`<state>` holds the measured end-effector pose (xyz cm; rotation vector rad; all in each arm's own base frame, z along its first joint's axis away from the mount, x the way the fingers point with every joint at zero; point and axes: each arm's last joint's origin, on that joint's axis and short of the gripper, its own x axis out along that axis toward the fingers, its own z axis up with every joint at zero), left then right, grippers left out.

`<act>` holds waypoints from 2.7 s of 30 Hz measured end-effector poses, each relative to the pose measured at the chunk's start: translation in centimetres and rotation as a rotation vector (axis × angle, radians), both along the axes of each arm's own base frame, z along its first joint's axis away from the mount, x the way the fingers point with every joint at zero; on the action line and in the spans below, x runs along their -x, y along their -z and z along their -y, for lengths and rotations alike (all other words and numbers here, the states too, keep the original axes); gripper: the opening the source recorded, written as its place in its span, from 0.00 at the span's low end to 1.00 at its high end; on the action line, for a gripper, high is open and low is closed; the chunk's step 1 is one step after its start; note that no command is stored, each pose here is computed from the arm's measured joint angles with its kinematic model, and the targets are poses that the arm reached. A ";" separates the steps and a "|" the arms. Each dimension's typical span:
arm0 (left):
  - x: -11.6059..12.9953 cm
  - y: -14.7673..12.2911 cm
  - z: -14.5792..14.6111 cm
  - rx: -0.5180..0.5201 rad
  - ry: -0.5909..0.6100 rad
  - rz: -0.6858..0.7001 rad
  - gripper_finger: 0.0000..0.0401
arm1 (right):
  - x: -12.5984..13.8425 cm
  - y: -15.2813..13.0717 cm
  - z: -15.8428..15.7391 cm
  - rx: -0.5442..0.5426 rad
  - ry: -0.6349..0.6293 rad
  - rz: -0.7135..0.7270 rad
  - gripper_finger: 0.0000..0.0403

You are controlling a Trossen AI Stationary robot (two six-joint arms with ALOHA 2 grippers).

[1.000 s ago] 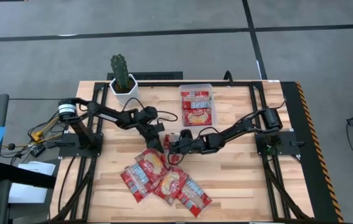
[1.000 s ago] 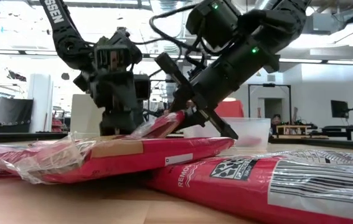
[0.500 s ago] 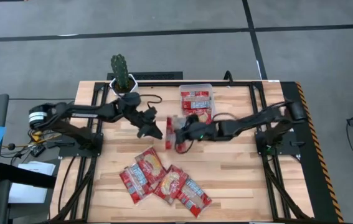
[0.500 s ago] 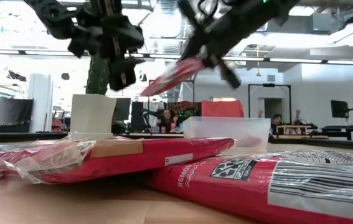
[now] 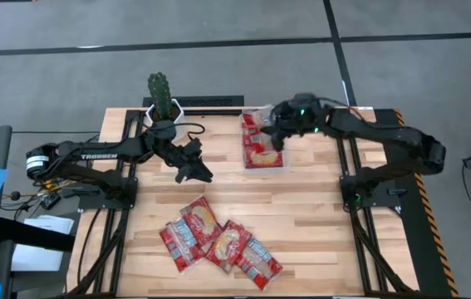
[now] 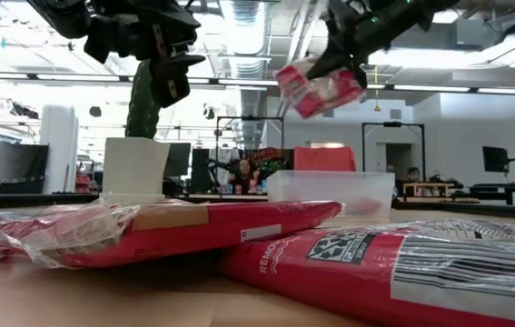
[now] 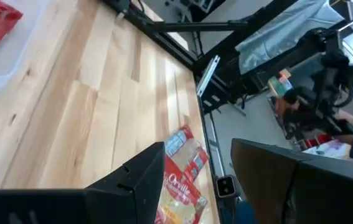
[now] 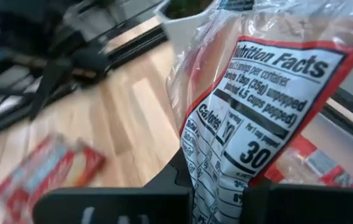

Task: Sort popcorn bags into baskets
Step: Put the popcorn bag into the transparent bin

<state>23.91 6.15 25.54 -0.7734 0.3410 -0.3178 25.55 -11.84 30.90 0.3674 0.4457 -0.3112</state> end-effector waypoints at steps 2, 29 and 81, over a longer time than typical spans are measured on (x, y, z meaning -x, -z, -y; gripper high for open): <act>0.0 0.0 -0.1 -0.007 -0.022 -0.003 0.44 | 0.9 0.2 1.3 0.021 -0.079 -0.018 0.08; -0.1 0.6 -0.9 -0.003 -0.311 -0.090 0.44 | -4.6 4.9 7.0 0.183 -0.678 -0.540 0.09; 3.2 4.9 3.3 -0.012 -0.156 -0.706 0.45 | -8.9 -0.3 2.8 -0.331 -0.521 -0.631 0.57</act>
